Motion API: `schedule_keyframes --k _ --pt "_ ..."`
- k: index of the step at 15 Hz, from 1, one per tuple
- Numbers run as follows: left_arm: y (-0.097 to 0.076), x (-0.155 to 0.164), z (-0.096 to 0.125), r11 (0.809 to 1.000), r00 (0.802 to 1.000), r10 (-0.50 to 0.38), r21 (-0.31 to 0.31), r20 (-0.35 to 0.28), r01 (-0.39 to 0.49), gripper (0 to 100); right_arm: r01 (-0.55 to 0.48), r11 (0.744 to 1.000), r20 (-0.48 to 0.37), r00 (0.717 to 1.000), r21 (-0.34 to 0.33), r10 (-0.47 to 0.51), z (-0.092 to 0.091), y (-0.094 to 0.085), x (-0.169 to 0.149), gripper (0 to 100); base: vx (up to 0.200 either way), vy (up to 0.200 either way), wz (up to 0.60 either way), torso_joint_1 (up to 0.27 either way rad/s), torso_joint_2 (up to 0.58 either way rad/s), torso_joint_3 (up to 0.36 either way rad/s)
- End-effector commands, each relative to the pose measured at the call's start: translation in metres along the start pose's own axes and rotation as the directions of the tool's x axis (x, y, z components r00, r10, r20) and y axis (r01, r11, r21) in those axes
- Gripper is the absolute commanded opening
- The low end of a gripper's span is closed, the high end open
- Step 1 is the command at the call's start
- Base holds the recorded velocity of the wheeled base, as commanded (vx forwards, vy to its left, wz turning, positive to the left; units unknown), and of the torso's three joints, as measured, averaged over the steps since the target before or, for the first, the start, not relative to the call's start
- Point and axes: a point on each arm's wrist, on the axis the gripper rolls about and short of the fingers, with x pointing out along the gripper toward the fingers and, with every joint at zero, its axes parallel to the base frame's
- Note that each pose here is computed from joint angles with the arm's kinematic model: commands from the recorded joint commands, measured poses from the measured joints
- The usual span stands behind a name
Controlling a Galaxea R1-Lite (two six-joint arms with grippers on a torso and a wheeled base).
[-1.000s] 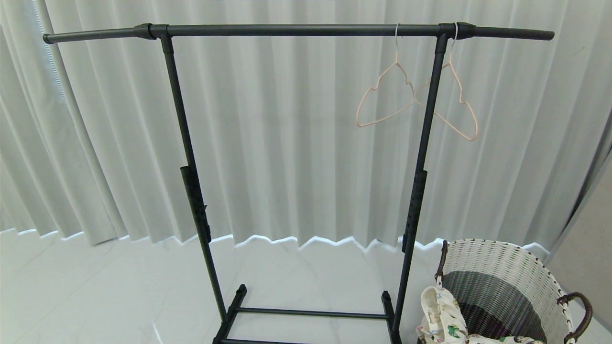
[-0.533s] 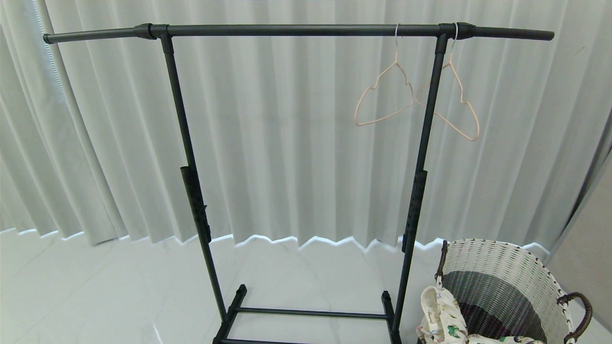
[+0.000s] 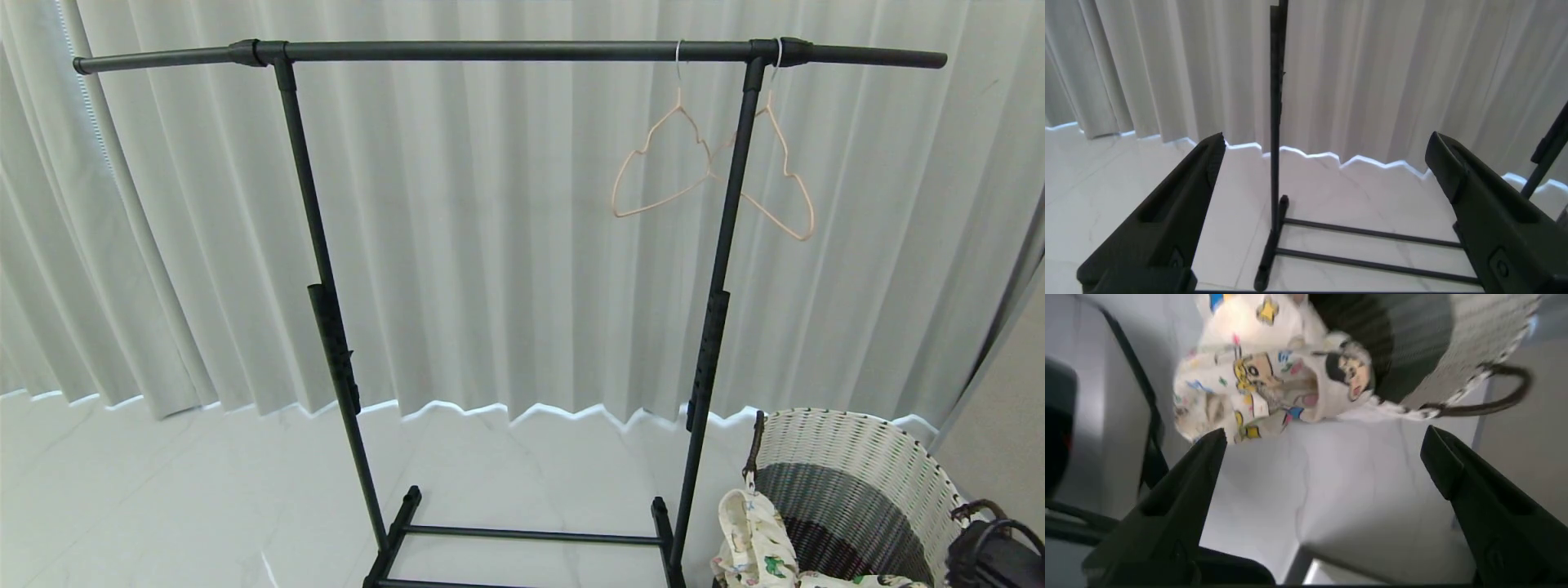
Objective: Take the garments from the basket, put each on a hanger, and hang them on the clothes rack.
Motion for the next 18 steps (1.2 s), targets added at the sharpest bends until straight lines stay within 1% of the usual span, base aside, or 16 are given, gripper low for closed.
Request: schedule_keyframes --k 1,3,4,5,6,7,12,14,15,17,18 --pt "0.0 0.0 0.0 1.0 1.0 0.001 0.001 -0.001 -0.001 100 -0.02 1.0 -0.226 0.974 0.001 0.019 -0.001 -0.004 0.04 100 0.0 0.0 0.0 0.0 0.0 0.0" --pt "0.0 0.0 0.0 1.0 1.0 0.001 0.001 -0.001 -0.001 100 0.005 1.0 -0.243 0.97 0.03 0.002 0.007 -0.014 0.05 100 0.0 0.0 0.0 0.0 0.0 0.0" --pt "0.0 0.0 0.0 1.0 1.0 0.001 0.001 -0.001 -0.001 100 0.018 0.999 -0.231 0.973 0.035 -0.009 0.014 -0.018 0.054 100 0.0 0.0 0.0 0.0 0.0 0.0" --pt "0.0 0.0 0.0 1.0 1.0 0.001 0.001 0.0 -0.001 100 0.023 0.999 -0.223 0.975 0.038 -0.014 0.016 -0.02 0.058 100 0.0 0.0 0.0 0.0 0.0 0.0" --pt "0.0 0.0 0.0 1.0 1.0 0.001 0.001 0.0 -0.001 100 0.039 0.999 -0.193 0.981 0.038 -0.03 0.022 -0.023 0.064 100 0.0 0.0 0.0 0.0 0.0 0.0" --pt "0.0 0.0 0.0 1.0 1.0 0.001 0.001 -0.001 -0.001 100 0.05 0.998 -0.177 0.983 0.04 -0.042 0.024 -0.024 0.067 100 0.0 0.0 0.0 0.0 0.0 0.0" --pt "0.0 0.0 0.0 1.0 1.0 0.001 0.001 0.0 -0.001 100 0.052 0.997 -0.207 0.978 0.057 -0.039 0.021 -0.027 0.074 100 0.0 0.0 0.0 0.0 0.0 0.0" --pt "0.0 0.0 0.0 1.0 1.0 0.001 0.001 -0.001 -0.001 100 0.067 0.996 -0.182 0.982 0.061 -0.055 0.024 -0.029 0.078 100 0.0 0.0 0.0 0.0 0.0 0.0" --pt "0.0 0.0 0.0 1.0 1.0 0.001 0.001 -0.001 -0.001 100 0.075 0.995 -0.169 0.984 0.063 -0.064 0.025 -0.03 0.08 0 0.0 0.0 0.0 0.0 0.0 0.0" --pt "0.0 0.0 0.0 1.0 1.0 0.001 0.001 -0.001 -0.001 100 0.085 0.995 -0.181 0.981 0.059 -0.073 0.023 -0.029 0.082 0 0.0 0.0 0.0 0.0 0.0 0.0" --pt "0.0 0.0 0.0 1.0 1.0 0.001 0.001 -0.001 -0.001 100 0.116 0.992 -0.212 0.972 0.052 -0.103 0.02 -0.028 0.081 0 0.0 0.0 0.0 0.0 0.0 0.0"
